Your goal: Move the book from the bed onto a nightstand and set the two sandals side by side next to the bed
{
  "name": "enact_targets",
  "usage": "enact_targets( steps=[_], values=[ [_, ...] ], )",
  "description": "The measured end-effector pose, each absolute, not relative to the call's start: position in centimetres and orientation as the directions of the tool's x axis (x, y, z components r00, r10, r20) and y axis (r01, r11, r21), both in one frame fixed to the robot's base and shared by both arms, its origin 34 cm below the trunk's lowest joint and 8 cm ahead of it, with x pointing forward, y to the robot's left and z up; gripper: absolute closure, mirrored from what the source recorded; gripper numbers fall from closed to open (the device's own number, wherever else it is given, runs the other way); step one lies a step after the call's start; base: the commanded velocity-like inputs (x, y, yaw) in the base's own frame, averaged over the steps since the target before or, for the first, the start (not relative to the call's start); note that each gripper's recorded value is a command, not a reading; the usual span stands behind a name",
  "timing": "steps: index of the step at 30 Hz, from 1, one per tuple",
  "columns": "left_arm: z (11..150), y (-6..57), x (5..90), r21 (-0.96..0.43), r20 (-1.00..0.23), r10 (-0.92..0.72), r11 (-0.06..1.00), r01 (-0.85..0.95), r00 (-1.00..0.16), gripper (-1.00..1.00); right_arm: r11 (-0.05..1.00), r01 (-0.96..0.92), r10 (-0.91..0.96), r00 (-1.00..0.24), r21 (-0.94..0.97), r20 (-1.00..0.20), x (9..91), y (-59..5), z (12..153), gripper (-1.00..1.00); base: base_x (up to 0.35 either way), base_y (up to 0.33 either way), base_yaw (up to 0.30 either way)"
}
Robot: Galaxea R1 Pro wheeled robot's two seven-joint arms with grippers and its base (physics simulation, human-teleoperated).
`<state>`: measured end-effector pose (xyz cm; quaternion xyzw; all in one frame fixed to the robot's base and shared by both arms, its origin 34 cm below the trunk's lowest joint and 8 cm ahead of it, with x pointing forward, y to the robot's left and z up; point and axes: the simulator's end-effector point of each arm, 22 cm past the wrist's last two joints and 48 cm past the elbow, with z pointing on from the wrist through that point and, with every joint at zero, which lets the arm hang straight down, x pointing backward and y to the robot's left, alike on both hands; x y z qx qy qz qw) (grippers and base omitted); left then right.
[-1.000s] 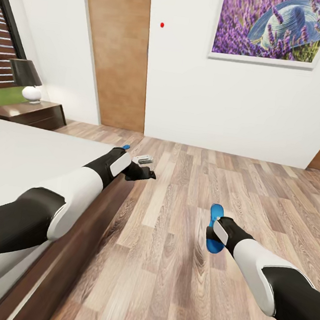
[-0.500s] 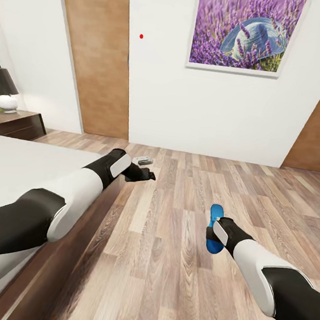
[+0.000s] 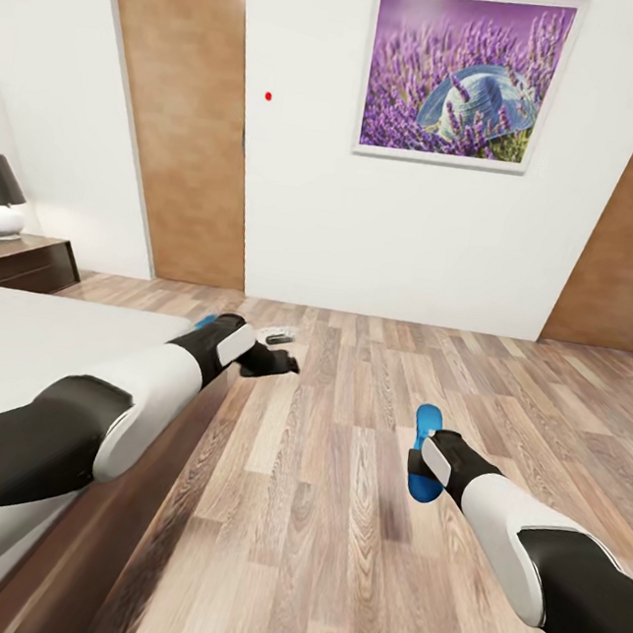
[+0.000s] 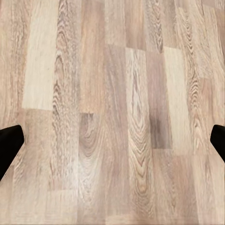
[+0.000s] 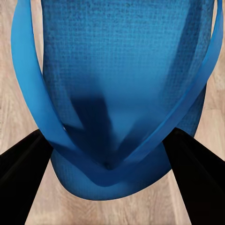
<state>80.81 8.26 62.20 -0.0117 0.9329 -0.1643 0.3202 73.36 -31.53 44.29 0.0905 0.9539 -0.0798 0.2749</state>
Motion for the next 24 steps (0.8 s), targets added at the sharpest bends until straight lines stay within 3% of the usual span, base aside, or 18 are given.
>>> enact_targets(
  steps=[24],
  values=[
    [66.5,9.2,80.6,-0.297,-0.666,-0.151,0.952,0.074,-0.731,-1.0,0.971,0.222,0.129,-0.798,-0.089,-0.589,73.8,-31.5,49.2,1.0,0.0,0.0,0.0]
  ],
)
